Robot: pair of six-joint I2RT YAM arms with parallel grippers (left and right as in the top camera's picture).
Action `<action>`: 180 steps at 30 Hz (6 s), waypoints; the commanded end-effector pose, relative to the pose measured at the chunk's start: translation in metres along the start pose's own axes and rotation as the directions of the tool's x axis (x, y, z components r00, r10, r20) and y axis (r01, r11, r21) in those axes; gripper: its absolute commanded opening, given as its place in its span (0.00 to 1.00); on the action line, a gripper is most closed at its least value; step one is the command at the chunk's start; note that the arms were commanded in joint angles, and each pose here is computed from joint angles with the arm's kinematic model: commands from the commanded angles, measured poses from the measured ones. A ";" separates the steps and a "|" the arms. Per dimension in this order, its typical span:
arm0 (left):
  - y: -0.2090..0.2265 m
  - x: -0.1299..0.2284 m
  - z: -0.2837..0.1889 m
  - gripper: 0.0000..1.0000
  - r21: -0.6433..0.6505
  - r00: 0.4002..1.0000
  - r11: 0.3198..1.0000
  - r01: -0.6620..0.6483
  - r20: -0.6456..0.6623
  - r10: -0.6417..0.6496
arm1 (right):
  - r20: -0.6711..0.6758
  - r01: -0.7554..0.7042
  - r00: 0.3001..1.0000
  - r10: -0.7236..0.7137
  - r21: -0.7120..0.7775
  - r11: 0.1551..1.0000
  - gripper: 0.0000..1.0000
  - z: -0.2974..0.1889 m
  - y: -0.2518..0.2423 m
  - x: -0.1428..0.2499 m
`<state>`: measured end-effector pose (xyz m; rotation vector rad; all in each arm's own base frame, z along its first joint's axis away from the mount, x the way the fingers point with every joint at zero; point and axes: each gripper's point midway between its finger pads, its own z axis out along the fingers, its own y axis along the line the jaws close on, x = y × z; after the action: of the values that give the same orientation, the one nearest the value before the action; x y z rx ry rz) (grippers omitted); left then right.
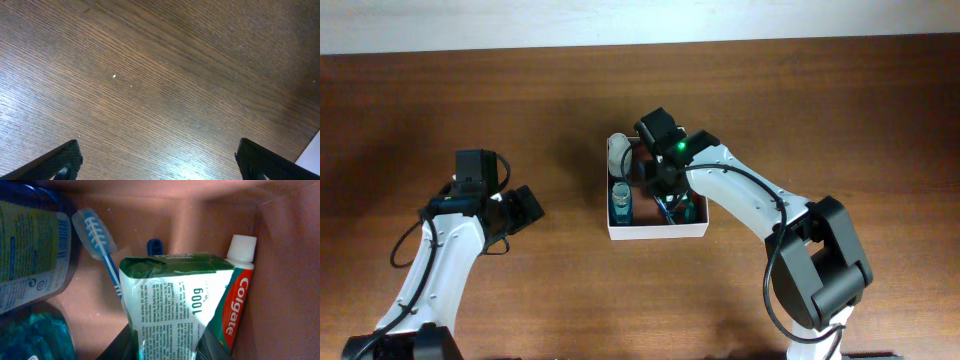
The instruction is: Pack container
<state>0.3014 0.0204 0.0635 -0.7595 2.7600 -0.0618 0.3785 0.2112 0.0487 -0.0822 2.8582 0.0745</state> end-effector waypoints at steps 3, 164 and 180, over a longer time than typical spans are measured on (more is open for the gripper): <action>0.002 -0.001 0.002 1.00 -0.010 1.000 1.000 0.001 -0.002 -0.001 | 0.018 -0.023 1.000 0.023 0.008 1.000 0.26 0.001 -0.003 -0.007; 0.002 -0.001 0.002 1.00 -0.010 1.000 1.000 0.001 -0.002 -0.001 | 0.913 -0.277 0.189 0.362 -0.304 0.911 0.98 -0.264 -0.209 0.119; 0.002 -0.001 0.002 1.00 -0.010 1.000 1.000 0.001 -0.002 -0.001 | 0.977 -0.065 0.199 0.082 -0.071 0.995 0.98 -0.208 -0.187 0.097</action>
<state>0.3013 0.0204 0.0633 -0.7597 2.7607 -0.0616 0.2390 0.0028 0.2199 0.1875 1.4819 0.1668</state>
